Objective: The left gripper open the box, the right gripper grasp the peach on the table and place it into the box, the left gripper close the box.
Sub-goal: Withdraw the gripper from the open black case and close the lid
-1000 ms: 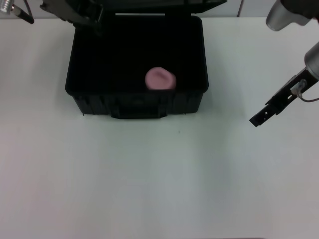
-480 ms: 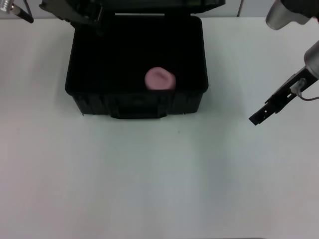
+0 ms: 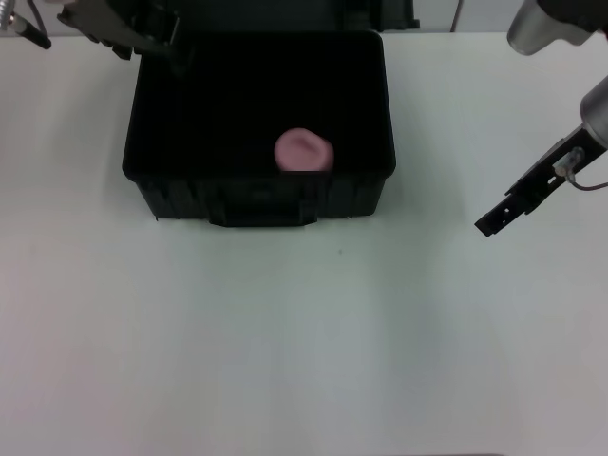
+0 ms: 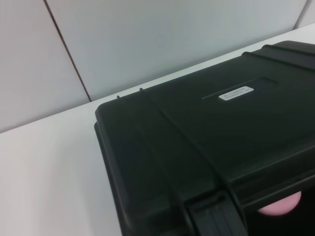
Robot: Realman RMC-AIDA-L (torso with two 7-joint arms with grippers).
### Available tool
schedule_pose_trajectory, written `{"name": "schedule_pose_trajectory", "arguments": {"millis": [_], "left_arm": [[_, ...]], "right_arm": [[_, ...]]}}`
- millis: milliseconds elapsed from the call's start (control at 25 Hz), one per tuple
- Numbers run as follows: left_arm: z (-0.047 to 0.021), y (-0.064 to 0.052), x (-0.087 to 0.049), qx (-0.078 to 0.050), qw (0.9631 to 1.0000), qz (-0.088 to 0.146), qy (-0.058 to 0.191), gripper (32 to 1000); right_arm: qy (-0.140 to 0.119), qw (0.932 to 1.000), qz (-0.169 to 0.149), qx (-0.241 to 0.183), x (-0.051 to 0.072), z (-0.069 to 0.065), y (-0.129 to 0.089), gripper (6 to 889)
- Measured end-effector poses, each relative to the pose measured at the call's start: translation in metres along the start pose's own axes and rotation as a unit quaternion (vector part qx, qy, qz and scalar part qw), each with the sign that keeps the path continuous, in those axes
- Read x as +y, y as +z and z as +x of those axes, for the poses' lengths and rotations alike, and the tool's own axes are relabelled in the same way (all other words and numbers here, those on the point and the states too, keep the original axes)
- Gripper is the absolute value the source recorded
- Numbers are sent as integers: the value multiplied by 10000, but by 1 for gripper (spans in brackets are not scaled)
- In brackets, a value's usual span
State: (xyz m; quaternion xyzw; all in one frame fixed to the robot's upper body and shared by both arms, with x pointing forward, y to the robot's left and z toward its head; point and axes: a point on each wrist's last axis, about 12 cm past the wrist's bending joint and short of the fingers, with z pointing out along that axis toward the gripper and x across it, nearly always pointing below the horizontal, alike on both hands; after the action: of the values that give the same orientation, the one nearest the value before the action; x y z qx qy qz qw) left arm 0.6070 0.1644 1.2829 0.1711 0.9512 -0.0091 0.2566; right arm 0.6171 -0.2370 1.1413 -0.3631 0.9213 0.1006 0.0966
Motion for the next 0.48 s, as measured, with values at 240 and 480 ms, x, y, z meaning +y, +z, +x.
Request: {"name": "schedule_pose_trajectory", "arguments": {"millis": [240, 480], "left_arm": [[11, 0, 23, 47, 9999, -104, -53, 603], [25, 2, 13, 96, 9999, -49, -33, 634]], "right_arm": [[2, 10000, 7, -7, -3, 0, 0, 830], [13, 10000, 9, -14, -7, 4, 1, 830]]}}
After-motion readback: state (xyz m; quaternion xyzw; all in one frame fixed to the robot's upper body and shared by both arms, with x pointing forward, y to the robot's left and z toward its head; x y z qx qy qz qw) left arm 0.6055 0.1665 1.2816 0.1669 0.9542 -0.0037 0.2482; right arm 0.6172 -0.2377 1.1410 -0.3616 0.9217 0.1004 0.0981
